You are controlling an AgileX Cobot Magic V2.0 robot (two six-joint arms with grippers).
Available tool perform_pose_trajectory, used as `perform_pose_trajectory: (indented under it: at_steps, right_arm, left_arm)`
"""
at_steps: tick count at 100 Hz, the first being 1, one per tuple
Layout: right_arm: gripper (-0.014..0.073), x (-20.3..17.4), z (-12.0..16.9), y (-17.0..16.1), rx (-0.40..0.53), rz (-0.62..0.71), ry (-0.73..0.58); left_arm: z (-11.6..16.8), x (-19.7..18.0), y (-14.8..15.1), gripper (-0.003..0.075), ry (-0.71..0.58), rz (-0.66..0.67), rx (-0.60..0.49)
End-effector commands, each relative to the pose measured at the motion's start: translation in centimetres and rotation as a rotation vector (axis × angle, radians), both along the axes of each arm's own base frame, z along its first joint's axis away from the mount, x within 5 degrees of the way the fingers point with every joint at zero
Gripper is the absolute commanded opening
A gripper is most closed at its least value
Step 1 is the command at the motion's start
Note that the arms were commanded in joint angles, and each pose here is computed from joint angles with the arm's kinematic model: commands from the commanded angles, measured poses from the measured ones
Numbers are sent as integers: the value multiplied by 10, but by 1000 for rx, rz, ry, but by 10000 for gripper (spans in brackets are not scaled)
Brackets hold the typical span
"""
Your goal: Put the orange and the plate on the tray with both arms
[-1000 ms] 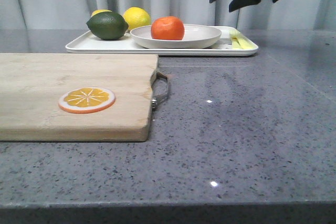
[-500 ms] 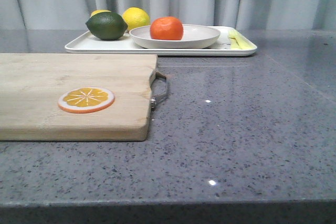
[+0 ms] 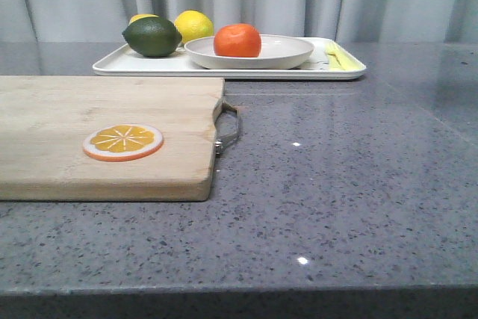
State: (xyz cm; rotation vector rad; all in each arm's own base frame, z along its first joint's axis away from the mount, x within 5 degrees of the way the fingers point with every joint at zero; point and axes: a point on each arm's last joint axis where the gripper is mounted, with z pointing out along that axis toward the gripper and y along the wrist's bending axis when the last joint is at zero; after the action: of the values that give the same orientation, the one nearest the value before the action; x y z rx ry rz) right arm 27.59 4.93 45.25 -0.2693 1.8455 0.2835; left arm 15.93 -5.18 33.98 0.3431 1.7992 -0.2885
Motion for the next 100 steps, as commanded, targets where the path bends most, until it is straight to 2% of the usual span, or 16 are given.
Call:
perform_pose_trajectory:
  at_steps: [1, 16, 33, 46, 62, 79, 100]
  right_arm:
    - [421, -36, 2, -10, 16, -74, -158]
    - [421, -76, -43, -18, 19, -122, -148]
    - [421, -105, -81, -24, 14, -155, -145]
    - [421, -128, -104, -30, -11, -185, -189]
    - [421, -153, -125, -33, -31, -192, -228]
    - [421, -178, -140, -36, -21, -192, -277]
    - [421, -199, -147, -37, -8, -191, -341]
  left_arm:
    - [17, -3, 4, 640, -82, 36, -46]
    - [23, -13, 6, 640, -122, 35, -56]
    - [30, -26, 9, 634, -172, 36, -67]
    - [22, -39, 14, 565, -207, 54, -76]
    - [-1, -55, 17, 469, -199, 55, -74]
    - [-21, -73, 21, 464, -205, 59, -112]
    - [-25, -87, 25, 462, -256, 58, -129]
